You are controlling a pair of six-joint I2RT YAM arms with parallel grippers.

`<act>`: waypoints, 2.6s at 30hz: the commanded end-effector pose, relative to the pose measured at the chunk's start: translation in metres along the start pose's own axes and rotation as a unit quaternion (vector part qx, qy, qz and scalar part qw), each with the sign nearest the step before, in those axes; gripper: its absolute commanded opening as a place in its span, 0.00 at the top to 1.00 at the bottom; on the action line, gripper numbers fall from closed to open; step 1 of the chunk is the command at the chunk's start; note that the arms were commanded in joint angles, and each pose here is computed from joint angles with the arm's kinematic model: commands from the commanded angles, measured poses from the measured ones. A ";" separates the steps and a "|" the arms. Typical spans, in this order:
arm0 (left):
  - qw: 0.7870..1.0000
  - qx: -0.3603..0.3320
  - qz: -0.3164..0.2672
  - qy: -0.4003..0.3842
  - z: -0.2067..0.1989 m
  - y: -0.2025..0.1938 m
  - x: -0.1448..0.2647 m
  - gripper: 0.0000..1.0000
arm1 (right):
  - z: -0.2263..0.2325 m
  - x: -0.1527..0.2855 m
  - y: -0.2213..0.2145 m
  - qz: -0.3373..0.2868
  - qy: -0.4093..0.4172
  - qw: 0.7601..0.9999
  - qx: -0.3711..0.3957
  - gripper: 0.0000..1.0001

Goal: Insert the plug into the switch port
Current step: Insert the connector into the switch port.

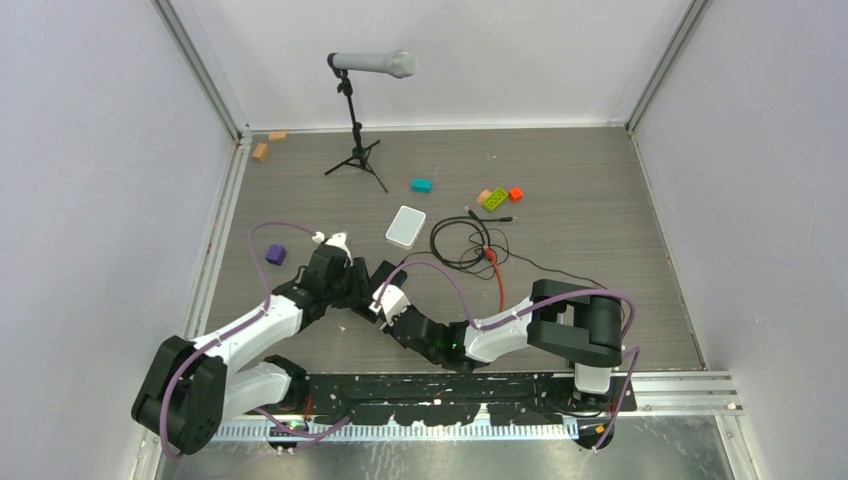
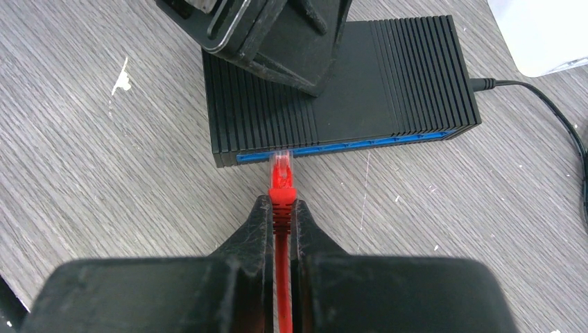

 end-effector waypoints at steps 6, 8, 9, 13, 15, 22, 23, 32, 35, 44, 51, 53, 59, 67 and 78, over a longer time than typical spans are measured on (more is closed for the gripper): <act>0.998 -0.016 0.030 -0.056 -0.009 -0.005 0.001 0.48 | -0.004 -0.009 0.029 -0.080 0.000 0.996 -0.045 1.00; 0.997 -0.019 0.033 -0.064 -0.010 -0.005 0.001 0.49 | -0.007 -0.011 0.028 -0.080 0.004 0.996 -0.045 0.99; 0.997 -0.021 0.036 -0.069 -0.010 -0.006 0.002 0.49 | -0.009 -0.012 0.028 -0.081 0.005 0.996 -0.046 0.99; 0.995 -0.027 0.044 -0.086 -0.012 -0.007 0.002 0.52 | -0.015 -0.015 0.027 -0.080 0.017 0.996 -0.039 1.00; 0.994 -0.030 0.046 -0.093 -0.013 -0.007 0.002 0.53 | -0.018 -0.016 0.027 -0.079 0.017 0.996 -0.035 1.00; 0.993 -0.022 0.045 -0.111 -0.012 -0.013 0.007 0.54 | -0.026 -0.024 0.036 -0.085 0.006 0.996 -0.023 1.00; 0.992 -0.023 0.046 -0.114 -0.012 -0.014 0.007 0.54 | -0.027 -0.026 0.040 -0.088 0.008 0.996 -0.020 1.00; 0.988 -0.038 0.073 -0.130 -0.019 -0.021 0.002 0.54 | -0.030 -0.043 0.076 -0.121 0.030 0.992 0.018 1.00; 0.986 -0.043 0.083 -0.136 -0.020 -0.024 0.000 0.54 | -0.030 -0.045 0.085 -0.133 0.047 0.989 0.032 1.00; 0.978 -0.069 0.112 -0.164 -0.028 -0.025 -0.001 0.54 | -0.033 -0.036 0.083 -0.135 0.068 0.986 0.076 1.00; 0.983 -0.067 0.105 -0.138 -0.026 -0.026 -0.003 0.52 | -0.029 -0.022 0.058 -0.100 0.068 0.991 0.060 1.00; 0.986 -0.063 0.091 -0.125 -0.026 -0.023 -0.003 0.50 | -0.024 -0.014 0.048 -0.087 0.061 0.992 0.062 1.00; 0.990 -0.064 0.066 -0.108 -0.031 -0.013 -0.005 0.43 | -0.006 0.011 0.018 -0.052 0.064 0.994 0.068 1.00; 0.997 -0.054 0.009 -0.062 -0.029 0.001 0.001 0.16 | -0.006 0.037 -0.015 -0.005 0.080 0.996 0.049 0.99; 0.992 -0.050 0.025 -0.113 -0.031 -0.008 0.005 0.15 | -0.011 0.050 -0.025 -0.002 0.073 0.997 0.033 1.00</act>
Point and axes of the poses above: each gripper's point midway between its finger pads, its own x axis back along the fingers, its own z axis along the line the jaws close on, y = z × x, the point moved 10 cm from there along x, back along the fingers, and after that the axes turned 8 degrees about x, right-handed, at the moved point
